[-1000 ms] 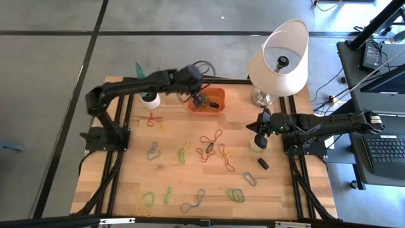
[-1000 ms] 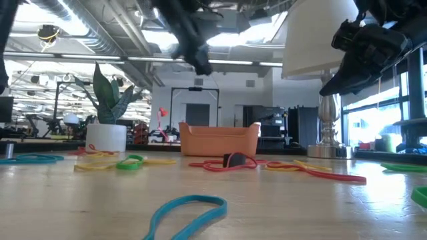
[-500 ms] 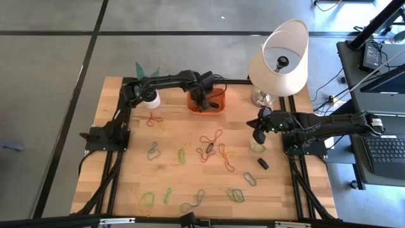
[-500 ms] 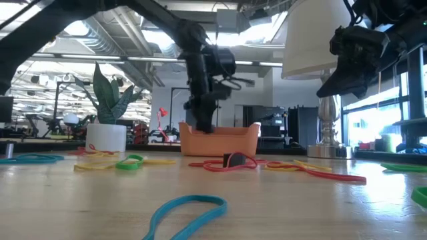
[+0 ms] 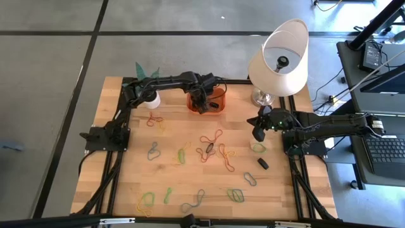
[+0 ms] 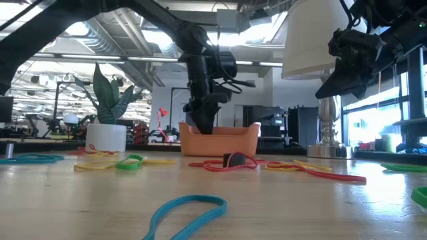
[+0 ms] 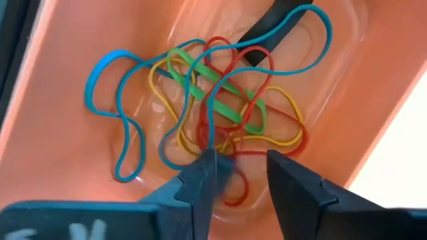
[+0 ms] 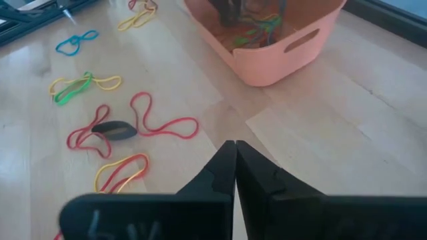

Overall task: Pick and place rubber bands into bin
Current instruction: Put the yellow rubber band into the orange bin

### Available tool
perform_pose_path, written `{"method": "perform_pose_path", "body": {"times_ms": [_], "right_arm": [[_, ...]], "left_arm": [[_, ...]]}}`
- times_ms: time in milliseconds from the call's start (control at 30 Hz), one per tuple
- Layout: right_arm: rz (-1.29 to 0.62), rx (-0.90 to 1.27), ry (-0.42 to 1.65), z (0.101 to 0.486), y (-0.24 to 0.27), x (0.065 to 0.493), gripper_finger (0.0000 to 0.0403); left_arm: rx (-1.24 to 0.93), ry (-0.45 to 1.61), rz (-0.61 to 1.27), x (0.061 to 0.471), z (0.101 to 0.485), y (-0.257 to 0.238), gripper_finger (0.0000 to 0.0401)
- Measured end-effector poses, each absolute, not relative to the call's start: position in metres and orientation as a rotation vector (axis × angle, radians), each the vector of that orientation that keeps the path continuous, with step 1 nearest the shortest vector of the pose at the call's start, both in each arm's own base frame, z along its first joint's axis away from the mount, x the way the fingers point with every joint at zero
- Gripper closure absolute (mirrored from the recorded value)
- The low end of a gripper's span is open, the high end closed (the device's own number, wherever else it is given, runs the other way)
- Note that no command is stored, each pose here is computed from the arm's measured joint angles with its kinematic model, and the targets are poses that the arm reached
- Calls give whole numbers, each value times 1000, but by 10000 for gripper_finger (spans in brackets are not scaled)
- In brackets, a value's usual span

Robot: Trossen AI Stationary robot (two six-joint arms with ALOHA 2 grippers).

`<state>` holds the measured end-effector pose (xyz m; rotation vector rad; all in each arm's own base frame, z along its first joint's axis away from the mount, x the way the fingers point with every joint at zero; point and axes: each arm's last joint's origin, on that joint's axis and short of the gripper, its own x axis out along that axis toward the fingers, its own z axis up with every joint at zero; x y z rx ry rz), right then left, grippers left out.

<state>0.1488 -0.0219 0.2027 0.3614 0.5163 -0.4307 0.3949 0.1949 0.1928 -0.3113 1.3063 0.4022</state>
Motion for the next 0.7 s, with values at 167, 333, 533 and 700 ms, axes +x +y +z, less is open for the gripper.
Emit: {"method": "perform_pose_path", "body": {"times_ms": [167,333,533,700], "right_arm": [[-427,348,519,203,-22,149,387],[-423,338,521,203,-22,149,387],[-420,336,523,203,-22,149,387],[-419,330,524,203,-22,149,387]], "left_arm": [[-339,1288,427,393,200,194,266],[-380,1218,470,387,230,186,284],[-280,1186,512,374,276,149,371],[-201,1182,449,367,286,113,398]]}}
